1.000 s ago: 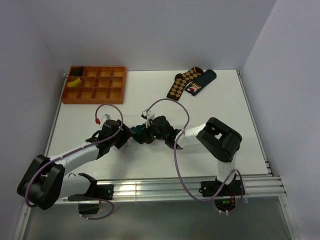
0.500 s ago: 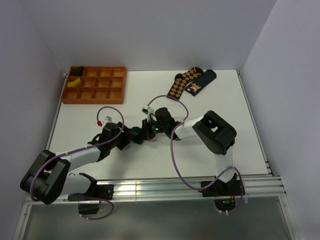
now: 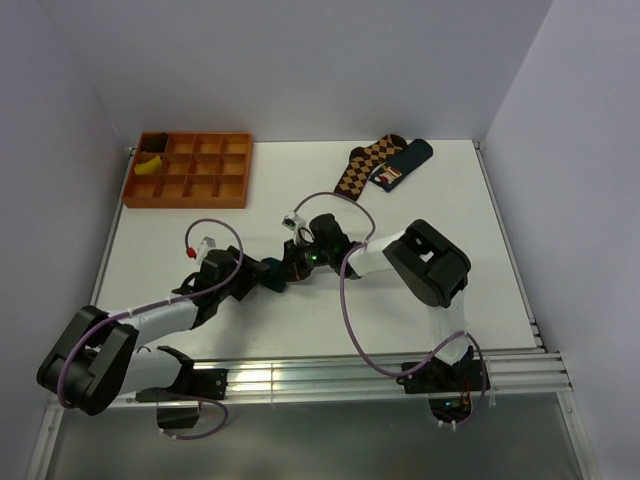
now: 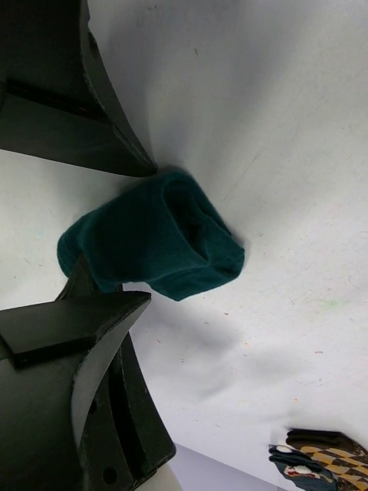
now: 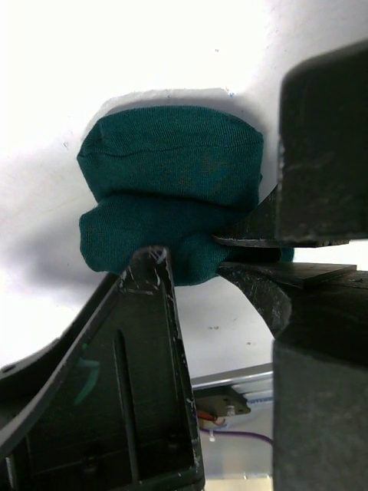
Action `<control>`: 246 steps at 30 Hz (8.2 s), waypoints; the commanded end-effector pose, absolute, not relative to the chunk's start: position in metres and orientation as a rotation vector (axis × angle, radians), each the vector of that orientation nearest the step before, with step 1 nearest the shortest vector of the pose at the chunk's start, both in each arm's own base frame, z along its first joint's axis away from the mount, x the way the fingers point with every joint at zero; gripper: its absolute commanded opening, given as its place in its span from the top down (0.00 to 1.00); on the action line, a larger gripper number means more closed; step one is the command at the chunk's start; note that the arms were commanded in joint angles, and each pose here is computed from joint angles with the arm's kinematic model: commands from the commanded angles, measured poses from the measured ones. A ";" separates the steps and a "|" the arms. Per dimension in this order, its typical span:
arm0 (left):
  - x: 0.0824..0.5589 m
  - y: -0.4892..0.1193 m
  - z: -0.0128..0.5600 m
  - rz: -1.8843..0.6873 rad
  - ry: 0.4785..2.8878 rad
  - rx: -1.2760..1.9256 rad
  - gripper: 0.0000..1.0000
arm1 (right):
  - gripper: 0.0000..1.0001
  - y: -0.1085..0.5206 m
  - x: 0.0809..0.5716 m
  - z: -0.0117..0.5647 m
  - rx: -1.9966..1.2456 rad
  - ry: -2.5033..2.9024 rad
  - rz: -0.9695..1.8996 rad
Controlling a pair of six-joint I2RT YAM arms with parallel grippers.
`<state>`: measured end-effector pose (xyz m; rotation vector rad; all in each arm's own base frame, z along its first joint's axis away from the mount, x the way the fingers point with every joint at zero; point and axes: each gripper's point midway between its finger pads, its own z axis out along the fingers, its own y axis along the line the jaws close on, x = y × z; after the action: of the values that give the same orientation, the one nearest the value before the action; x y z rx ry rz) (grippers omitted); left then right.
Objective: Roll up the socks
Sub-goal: Roll the sock at the center of the board.
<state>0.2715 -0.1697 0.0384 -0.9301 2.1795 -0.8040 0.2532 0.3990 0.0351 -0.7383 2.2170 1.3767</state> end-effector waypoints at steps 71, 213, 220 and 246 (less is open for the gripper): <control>0.275 -0.198 0.028 -0.584 2.479 -0.712 1.00 | 0.64 0.396 0.236 0.020 -0.956 1.826 0.080; 0.275 -0.187 0.069 -0.742 2.254 -0.794 0.30 | 1.00 0.378 0.220 -0.033 -1.035 2.350 0.650; 0.261 -0.156 0.062 -0.706 2.174 -0.952 0.31 | 1.00 0.374 0.224 -0.039 -0.953 2.452 0.730; 0.264 -0.146 0.047 -0.710 2.107 -1.083 0.34 | 1.00 0.382 0.221 -0.039 -0.911 2.471 0.809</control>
<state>0.2534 -0.1449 0.0399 -1.0379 2.1801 -0.6637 0.2509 0.4256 0.0290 -0.8769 2.1806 0.9539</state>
